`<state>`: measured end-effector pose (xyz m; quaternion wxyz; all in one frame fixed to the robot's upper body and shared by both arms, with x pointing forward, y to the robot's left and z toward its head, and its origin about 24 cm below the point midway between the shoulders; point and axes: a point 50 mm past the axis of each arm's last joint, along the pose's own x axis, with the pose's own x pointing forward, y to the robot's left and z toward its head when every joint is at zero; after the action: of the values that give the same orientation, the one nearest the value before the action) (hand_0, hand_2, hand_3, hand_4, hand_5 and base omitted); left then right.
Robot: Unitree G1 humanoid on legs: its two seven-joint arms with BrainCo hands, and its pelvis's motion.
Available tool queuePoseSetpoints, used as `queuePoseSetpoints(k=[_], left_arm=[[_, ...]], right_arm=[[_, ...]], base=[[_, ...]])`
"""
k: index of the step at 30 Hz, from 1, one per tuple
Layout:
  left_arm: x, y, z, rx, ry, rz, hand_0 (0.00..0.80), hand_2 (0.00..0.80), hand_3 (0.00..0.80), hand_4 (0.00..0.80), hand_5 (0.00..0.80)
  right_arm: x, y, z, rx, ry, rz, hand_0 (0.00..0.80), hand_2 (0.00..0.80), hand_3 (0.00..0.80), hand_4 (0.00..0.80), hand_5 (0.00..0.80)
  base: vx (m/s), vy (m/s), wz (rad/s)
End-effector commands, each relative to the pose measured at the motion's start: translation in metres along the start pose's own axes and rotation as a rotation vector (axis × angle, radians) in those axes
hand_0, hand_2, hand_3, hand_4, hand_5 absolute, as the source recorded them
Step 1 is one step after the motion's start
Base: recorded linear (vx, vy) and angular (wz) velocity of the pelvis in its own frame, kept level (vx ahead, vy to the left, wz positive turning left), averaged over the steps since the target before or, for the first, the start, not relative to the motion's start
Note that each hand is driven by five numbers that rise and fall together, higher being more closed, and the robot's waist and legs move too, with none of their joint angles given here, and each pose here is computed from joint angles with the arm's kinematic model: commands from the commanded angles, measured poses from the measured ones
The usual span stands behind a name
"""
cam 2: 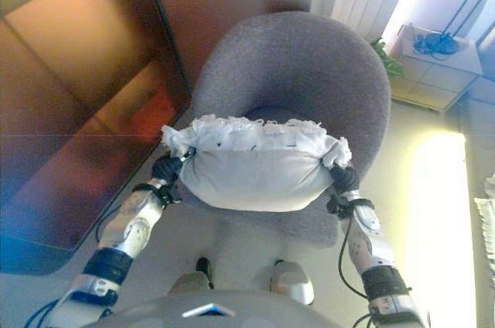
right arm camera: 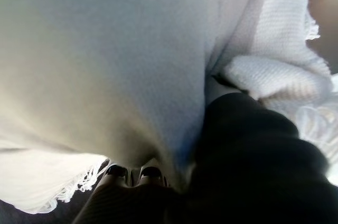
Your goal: Pick up the cushion and take it to the sofa
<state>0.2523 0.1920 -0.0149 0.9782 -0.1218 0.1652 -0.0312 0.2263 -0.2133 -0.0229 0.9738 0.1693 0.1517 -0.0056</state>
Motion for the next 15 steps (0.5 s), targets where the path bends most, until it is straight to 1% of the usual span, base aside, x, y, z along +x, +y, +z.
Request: queuePoseSetpoints(k=[1,8,12,15], left_arm=[[0.013,-0.036,0.036,-0.049,-0.187,-0.178,0.8,0.8,0.8,0.8,0.8],[0.015,-0.036,0.046,0.015,-0.211,-0.184,0.8,0.8,0.8,0.8,0.8],[0.016,-0.035,0.043,0.045,-0.189,-0.193,0.8,0.8,0.8,0.8,0.8],[0.014,-0.029,0.039,0.043,-0.159,-0.178,0.8,0.8,0.8,0.8,0.8]], right_arm=[[0.015,0.041,0.045,0.014,-0.219,0.179,0.8,0.8,0.8,0.8,0.8],[0.017,0.043,0.045,0.061,-0.246,0.167,0.8,0.8,0.8,0.8,0.8],[0.016,0.051,0.036,0.089,-0.237,0.154,0.8,0.8,0.8,0.8,0.8],[0.014,0.051,0.026,0.083,-0.201,0.149,0.8,0.8,0.8,0.8,0.8]], base=[[0.22,0.173,0.07],[0.182,0.166,0.01],[0.184,0.194,-0.2],[0.22,0.08,-0.25]])
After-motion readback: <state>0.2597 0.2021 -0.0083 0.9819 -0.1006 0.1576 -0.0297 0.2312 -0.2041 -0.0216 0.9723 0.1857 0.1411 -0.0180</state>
